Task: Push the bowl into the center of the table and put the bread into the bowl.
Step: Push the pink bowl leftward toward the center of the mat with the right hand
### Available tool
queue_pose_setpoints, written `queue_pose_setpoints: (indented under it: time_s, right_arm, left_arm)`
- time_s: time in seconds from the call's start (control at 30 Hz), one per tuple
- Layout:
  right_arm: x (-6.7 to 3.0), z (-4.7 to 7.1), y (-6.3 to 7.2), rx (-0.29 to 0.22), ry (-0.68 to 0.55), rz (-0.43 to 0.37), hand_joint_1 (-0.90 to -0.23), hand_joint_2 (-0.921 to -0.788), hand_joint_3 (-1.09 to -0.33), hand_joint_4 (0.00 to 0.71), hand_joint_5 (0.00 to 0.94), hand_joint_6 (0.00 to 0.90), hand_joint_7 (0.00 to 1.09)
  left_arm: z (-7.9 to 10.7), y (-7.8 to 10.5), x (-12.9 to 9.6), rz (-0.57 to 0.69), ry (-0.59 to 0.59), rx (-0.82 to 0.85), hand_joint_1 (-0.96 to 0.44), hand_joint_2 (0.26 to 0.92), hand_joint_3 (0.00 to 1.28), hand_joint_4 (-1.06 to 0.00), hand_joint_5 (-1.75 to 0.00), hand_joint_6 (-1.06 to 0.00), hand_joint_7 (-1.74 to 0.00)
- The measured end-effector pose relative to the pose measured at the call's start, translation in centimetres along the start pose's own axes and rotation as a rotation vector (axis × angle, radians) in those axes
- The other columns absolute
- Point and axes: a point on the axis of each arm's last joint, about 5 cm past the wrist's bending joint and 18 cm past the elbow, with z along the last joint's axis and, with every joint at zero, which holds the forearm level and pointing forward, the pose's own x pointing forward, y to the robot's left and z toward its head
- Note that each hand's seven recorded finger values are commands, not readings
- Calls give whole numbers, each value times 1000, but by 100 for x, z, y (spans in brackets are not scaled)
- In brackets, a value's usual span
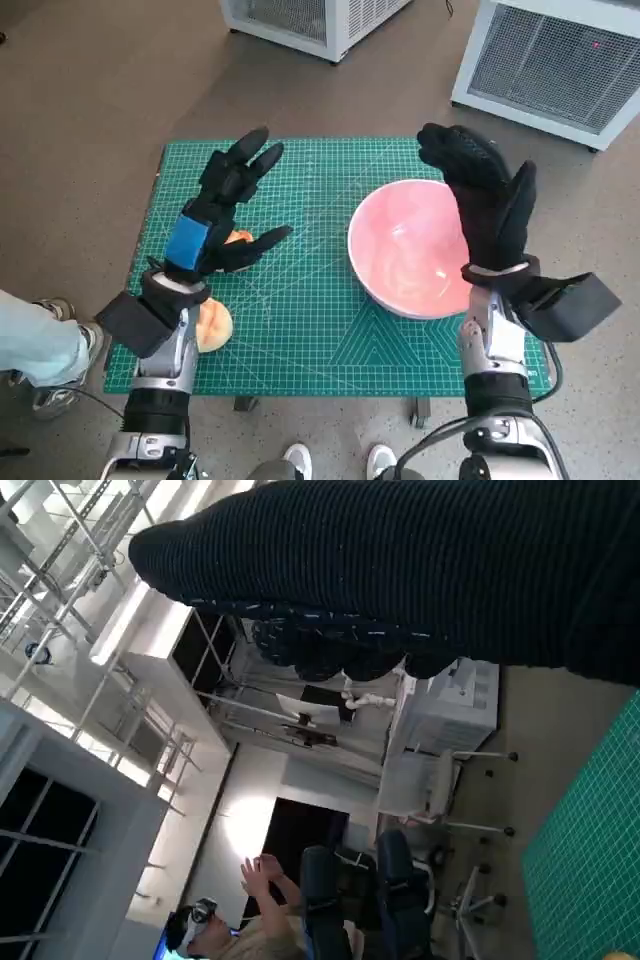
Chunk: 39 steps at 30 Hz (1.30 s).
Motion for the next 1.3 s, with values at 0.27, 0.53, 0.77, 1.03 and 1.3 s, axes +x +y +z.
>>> queue_pose_setpoints:
  time_s: [0.27, 0.53, 0.77, 1.03, 1.3]
  right_arm:
    - [-1, 2, -6, 0, -1, -3, -635, -921, -715, 246, 1, 129, 446]
    - [-10, 14, -55, -2, -2, -13, -625, -921, -715, 249, 2, 132, 447]
    - [-63, 9, -202, 6, 21, -50, -620, -921, -709, 268, 11, 138, 445]
    - [-164, 32, -478, -24, 59, -140, -619, -921, -726, 263, 6, 123, 418]
    - [-281, 35, -650, -108, 117, -330, -616, -921, -774, 239, 0, 120, 396]
  left_arm:
    - [0, 0, 1, 1, 0, 0, -254, 921, 152, -275, -165, -29, -509]
    - [3, 1, 7, 0, -2, 1, -257, 921, 152, -276, -166, -31, -508]
    - [2, -1, 7, 1, -2, 0, -254, 921, 151, -276, -166, -31, -508]
    - [1, -3, 7, 1, -2, -2, -253, 921, 151, -276, -167, -30, -509]
    - [2, 1, 6, 6, -4, -5, -249, 921, 152, -277, -168, -30, -509]
